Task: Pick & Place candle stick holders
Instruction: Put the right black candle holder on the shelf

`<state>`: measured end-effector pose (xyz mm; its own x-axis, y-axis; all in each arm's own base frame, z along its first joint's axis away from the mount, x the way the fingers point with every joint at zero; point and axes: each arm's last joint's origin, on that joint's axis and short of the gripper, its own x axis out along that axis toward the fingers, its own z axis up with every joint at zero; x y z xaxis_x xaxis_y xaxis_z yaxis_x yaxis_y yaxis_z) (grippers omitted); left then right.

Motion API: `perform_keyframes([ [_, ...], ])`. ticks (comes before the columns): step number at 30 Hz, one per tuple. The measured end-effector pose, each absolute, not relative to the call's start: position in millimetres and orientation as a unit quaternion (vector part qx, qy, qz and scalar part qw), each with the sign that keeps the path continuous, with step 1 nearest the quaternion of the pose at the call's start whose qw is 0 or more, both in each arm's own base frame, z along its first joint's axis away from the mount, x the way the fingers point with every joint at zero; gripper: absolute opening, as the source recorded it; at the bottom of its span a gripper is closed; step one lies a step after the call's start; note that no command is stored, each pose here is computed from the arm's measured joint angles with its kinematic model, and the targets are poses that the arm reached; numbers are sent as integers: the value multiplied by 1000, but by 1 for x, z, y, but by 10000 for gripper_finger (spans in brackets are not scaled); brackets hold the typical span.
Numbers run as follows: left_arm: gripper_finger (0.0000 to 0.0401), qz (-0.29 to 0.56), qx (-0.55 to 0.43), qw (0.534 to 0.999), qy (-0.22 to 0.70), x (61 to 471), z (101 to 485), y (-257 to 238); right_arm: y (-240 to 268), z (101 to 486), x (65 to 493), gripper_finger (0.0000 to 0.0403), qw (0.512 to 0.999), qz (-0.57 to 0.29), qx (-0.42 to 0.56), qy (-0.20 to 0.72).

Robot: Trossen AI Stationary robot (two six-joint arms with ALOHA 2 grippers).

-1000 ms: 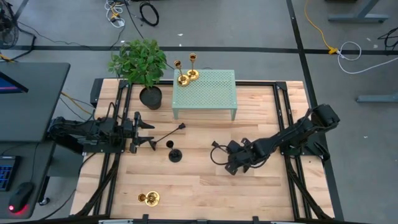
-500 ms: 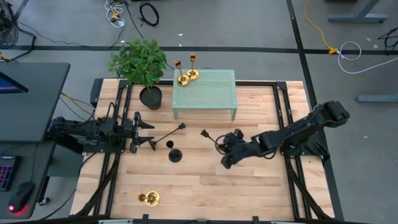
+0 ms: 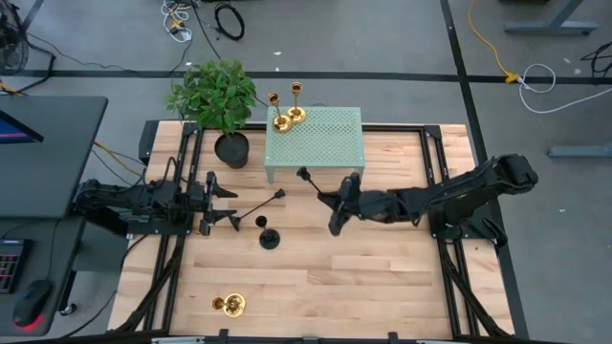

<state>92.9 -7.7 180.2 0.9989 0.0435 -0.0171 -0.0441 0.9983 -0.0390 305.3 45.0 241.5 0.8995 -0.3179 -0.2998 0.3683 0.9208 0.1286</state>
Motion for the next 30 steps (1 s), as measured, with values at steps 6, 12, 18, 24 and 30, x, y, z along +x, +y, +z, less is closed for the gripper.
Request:
perform_keyframes([
  [6,227,22,-20,1000,8,93,180,-8,26,255,317,2,984,-157,62,58],
  [12,227,20,-19,1000,8,93,180,-8,4,256,328,2,990,-132,46,5],
  [18,227,21,-19,1000,8,93,180,-8,-19,256,336,2,992,-106,47,-48],
  [24,227,20,-19,1000,8,93,180,-8,-45,245,344,2,991,-85,56,-91],
  [30,227,20,-19,1000,8,93,180,-8,-68,241,353,1,987,-87,71,-111],
])
